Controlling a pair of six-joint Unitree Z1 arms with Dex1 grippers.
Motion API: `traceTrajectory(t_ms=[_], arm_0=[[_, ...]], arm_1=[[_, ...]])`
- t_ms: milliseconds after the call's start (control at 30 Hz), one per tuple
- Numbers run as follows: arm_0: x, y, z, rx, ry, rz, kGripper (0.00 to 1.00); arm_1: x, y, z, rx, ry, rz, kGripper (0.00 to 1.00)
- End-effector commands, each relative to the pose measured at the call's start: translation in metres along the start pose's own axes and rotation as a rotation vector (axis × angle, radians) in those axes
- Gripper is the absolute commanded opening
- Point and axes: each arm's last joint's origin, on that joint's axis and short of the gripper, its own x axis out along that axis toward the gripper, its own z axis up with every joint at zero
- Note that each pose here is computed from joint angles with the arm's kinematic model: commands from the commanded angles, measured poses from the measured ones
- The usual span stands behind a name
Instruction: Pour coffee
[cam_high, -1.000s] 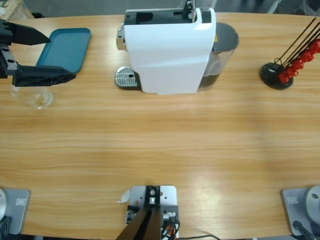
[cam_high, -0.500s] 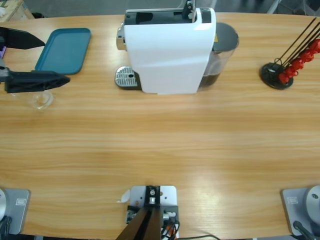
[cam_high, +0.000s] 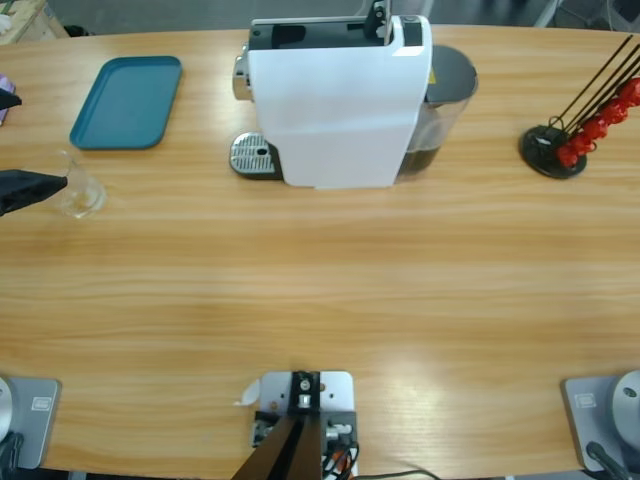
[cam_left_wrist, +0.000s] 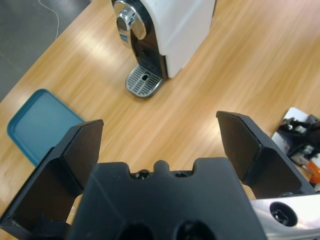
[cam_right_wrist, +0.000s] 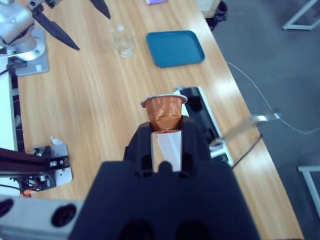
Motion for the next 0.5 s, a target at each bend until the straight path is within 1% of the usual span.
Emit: traceTrajectory(t_ms=[33,167,300,500], arm_0=[[0.001,-0.001,-0.017,-0.017,0.039,0.013,1.0],[0.001,-0.002,-0.02,-0.017,0.047,0.011,1.0],[0.004,-0.002,-0.021,-0.017,0.057,0.009,1.0],[0.008,-0.002,-0.02,-0.021,0.066,0.007,1.0]], arm_1=[[0.096,-0.011,0.017,-0.044,0.096,0.093,0.0],[0.124,-0.015,0.013,-0.057,0.119,0.103,0.0],[0.14,-0.029,0.008,-0.06,0.121,0.082,0.0],[0.169,-0.034,-0.001,-0.088,0.161,0.112,0.0]])
